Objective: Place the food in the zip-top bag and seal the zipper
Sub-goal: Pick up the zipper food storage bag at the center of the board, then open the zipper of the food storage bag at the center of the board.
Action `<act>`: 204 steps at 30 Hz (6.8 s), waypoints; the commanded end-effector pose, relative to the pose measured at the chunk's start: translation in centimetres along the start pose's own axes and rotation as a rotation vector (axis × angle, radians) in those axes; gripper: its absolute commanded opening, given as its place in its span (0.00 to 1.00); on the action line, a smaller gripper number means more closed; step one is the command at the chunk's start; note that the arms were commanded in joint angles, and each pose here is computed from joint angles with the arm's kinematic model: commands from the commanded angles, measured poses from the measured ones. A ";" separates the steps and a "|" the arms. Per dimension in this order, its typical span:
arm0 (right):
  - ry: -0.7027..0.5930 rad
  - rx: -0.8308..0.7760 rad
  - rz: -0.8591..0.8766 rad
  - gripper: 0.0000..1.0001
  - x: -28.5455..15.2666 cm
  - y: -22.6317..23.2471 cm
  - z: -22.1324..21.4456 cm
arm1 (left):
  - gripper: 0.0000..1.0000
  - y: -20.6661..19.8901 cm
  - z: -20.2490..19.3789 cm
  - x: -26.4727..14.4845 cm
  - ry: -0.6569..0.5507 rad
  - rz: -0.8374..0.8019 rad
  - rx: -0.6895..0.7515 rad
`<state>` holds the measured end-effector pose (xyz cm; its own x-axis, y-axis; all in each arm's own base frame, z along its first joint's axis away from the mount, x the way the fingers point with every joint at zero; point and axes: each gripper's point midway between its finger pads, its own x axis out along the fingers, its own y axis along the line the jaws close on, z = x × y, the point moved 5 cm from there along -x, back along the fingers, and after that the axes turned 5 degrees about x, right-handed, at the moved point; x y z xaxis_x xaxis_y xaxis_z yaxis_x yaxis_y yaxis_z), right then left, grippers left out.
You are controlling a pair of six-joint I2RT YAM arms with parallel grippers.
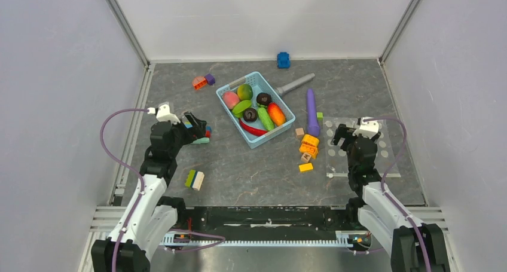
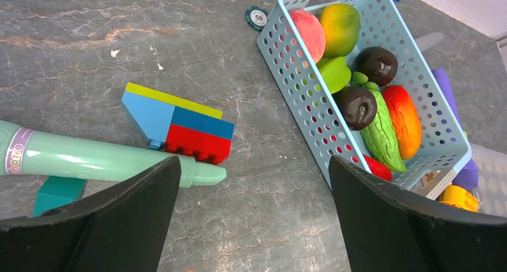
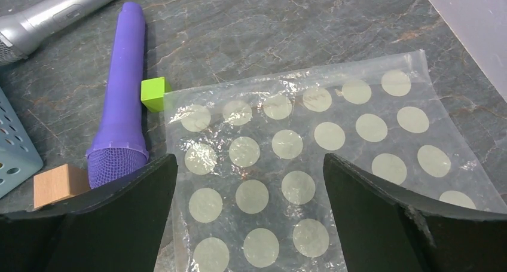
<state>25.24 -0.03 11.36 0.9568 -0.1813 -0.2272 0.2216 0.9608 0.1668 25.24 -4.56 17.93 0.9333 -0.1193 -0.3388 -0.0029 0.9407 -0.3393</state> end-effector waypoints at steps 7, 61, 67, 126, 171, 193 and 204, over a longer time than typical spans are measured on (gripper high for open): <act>0.109 -0.002 -0.323 0.98 -0.5 -2.9 1.8 | 1.00 -1.5 1.6 -0.3 -0.045 -0.079 -0.049; 0.315 0.480 -0.862 0.98 -7.2 -12.5 -5.0 | 1.00 -3.6 2.1 -0.7 -0.044 -0.225 -0.063; 0.325 0.534 -0.846 0.98 -6.9 -12.3 -6.9 | 1.00 -3.6 2.1 -0.8 -0.046 -0.229 -0.062; 0.039 0.228 0.432 0.00 -4.8 7.9 12.4 | 1.00 -27.0 -2.7 -4.4 0.186 -1.011 0.257; 0.102 0.271 0.623 0.00 -11.3 25.1 14.7 | 0.89 -27.2 -5.0 -6.8 0.195 -0.823 0.232; 0.100 0.300 0.626 0.00 -11.5 25.4 13.9 | 0.57 -27.7 -6.3 -5.0 0.202 -0.773 0.229; 0.074 0.208 0.664 0.20 -11.7 24.4 12.5 | 0.02 -27.4 -6.5 -4.6 0.201 -0.743 0.229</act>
<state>22.34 23.49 29.43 0.8896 0.4376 -0.1308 -0.3212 0.8030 0.5021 17.98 -31.42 20.78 0.5419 -0.7728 -0.3302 0.6937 0.6332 -0.3433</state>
